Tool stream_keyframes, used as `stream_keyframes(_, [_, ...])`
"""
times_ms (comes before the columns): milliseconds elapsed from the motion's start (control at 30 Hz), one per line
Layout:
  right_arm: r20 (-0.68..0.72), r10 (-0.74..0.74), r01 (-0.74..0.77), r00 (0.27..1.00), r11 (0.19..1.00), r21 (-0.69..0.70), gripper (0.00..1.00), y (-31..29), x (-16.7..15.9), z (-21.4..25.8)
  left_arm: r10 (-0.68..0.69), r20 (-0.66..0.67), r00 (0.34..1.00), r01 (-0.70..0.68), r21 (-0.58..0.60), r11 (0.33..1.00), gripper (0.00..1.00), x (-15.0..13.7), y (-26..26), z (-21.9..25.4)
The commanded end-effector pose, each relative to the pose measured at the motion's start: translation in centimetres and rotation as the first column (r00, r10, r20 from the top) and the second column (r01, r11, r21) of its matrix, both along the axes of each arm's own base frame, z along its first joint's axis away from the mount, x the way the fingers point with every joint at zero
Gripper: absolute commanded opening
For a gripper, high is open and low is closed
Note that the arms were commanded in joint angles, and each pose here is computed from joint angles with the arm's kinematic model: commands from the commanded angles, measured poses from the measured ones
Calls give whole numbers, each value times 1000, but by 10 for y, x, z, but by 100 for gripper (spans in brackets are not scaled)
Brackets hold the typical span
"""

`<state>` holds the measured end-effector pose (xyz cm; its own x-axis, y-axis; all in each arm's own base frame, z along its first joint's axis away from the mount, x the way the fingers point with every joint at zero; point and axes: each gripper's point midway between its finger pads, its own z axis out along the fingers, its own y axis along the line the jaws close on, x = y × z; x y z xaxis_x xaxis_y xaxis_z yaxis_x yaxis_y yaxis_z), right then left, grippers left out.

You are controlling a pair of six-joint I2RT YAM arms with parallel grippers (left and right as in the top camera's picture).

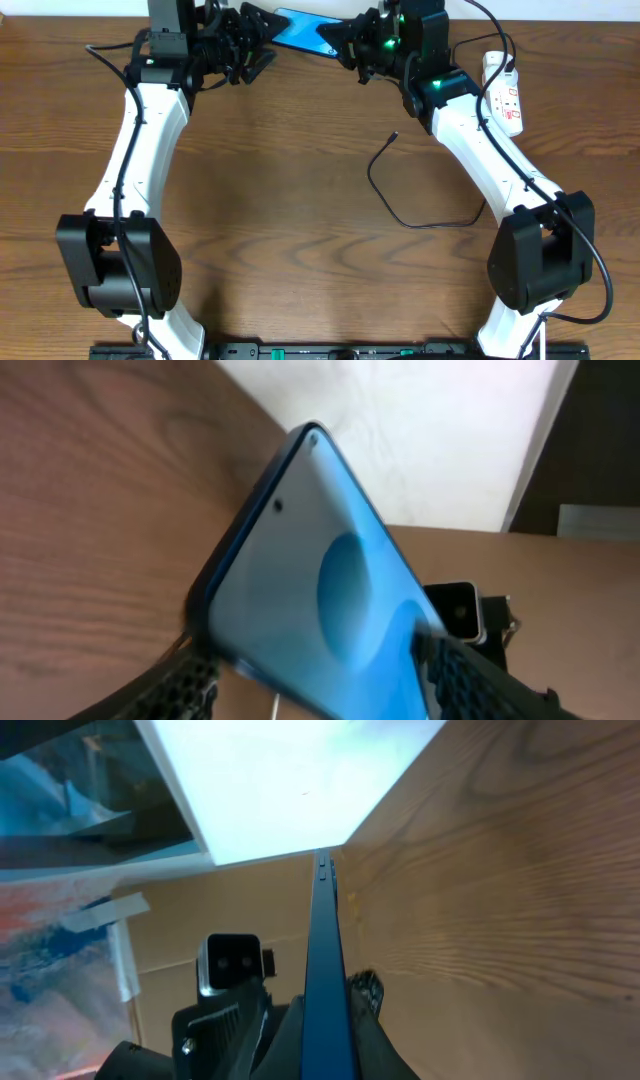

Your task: Plug charger to phone and switch on socket

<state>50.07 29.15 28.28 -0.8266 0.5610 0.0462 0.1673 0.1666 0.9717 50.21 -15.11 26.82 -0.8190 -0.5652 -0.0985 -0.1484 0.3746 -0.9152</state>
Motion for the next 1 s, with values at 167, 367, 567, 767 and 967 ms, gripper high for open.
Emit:
stream_keyframes(167, [-7,64,-64,998,997,40,1,20,-14,9,29,12,1000,-28,-10,1000,60,0,-19,11])
stream_keyframes(367, [-15,66,-65,998,997,28,1,20,-14,6,33,-6,999,-33,-24,999,57,-1,-22,11])
stream_keyframes(567, [-23,85,-84,996,996,11,1,23,-19,0,75,-19,997,-76,-28,997,52,3,-18,11])
stream_keyframes(767, [-59,112,-114,992,993,-37,1,25,-28,-15,111,19,994,-109,-67,992,48,13,-16,25])
stream_keyframes(967, [-61,175,-178,983,983,-53,1,33,-41,-20,128,54,990,-123,-86,989,48,18,-16,34])
